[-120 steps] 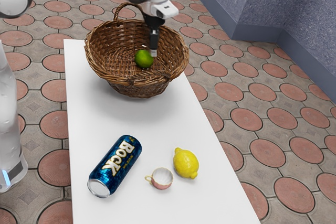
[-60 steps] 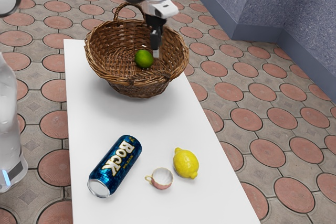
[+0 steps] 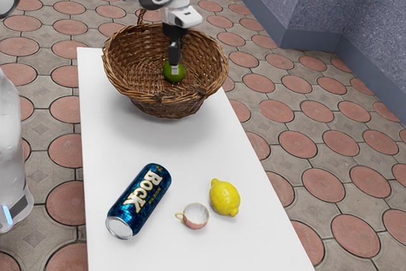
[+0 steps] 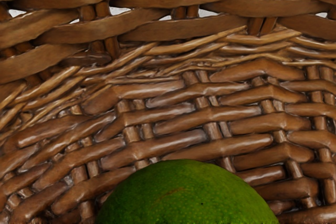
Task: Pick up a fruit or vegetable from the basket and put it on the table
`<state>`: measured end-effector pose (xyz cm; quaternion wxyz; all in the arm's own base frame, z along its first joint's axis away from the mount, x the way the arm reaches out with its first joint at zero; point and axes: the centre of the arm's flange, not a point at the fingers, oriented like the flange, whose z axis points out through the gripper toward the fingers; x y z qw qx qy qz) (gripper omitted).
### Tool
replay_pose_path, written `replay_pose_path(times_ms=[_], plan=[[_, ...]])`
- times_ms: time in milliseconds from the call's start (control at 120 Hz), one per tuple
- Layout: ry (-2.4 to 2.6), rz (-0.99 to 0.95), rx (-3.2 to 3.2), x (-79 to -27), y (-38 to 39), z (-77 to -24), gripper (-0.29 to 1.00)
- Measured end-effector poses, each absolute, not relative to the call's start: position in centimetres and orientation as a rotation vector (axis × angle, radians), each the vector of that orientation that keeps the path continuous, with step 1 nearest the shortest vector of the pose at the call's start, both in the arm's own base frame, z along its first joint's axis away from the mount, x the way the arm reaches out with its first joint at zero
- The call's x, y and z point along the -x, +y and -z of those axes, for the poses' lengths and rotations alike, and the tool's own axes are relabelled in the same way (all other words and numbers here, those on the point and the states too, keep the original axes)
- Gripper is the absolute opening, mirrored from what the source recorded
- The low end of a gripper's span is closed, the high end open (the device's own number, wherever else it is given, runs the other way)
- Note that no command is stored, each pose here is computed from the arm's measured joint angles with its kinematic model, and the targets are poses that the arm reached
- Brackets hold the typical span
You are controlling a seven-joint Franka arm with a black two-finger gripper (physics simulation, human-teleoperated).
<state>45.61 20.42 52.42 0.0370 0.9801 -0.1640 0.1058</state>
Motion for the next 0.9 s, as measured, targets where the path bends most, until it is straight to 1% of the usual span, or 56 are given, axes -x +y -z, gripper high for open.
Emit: replay_pose_path(times_ms=[617, 692, 817, 900], plan=[[-0.482, -0.256, -2.997, -45.9, 20.8, -49.1, 0.7], [-0.463, -0.259, -2.989, -45.7, 21.0, -48.8, 0.65], [-0.424, -0.284, -2.983, -45.5, 21.6, -48.8, 0.6], [-0.408, -0.309, -2.985, -45.7, 21.6, -48.9, 0.51]])
